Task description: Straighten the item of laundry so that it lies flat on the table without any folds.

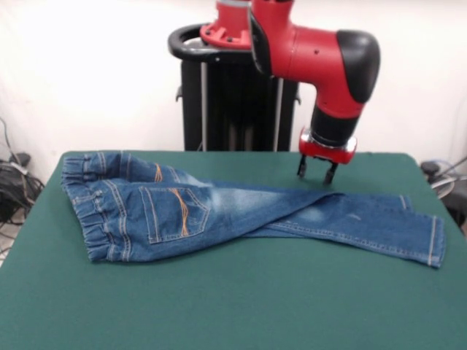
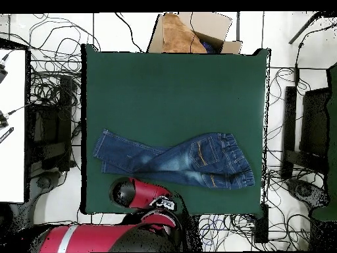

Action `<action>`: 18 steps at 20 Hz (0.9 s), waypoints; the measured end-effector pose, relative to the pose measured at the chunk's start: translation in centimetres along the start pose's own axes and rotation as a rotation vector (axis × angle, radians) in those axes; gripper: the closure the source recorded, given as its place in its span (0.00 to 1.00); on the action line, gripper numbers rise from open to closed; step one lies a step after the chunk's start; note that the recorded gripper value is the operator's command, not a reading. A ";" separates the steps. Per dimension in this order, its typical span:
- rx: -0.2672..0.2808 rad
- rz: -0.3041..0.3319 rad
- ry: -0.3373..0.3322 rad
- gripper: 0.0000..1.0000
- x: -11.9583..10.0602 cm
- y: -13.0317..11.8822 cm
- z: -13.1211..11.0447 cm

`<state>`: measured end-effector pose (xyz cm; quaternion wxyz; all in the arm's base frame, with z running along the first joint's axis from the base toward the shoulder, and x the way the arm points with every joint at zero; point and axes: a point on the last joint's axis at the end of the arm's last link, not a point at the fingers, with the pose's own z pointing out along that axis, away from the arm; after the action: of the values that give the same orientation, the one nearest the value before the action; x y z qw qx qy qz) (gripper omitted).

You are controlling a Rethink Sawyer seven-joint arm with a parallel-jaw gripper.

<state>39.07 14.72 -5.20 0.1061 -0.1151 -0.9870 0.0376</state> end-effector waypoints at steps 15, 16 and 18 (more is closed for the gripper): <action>0.009 -0.014 0.268 0.00 2.9 0.5 -5.3; 0.007 -0.013 0.272 0.00 2.8 0.5 -5.8; -0.003 -0.008 0.245 0.00 2.2 0.6 -6.8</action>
<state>38.63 16.17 1.81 0.2260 -0.1149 -0.9671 0.0215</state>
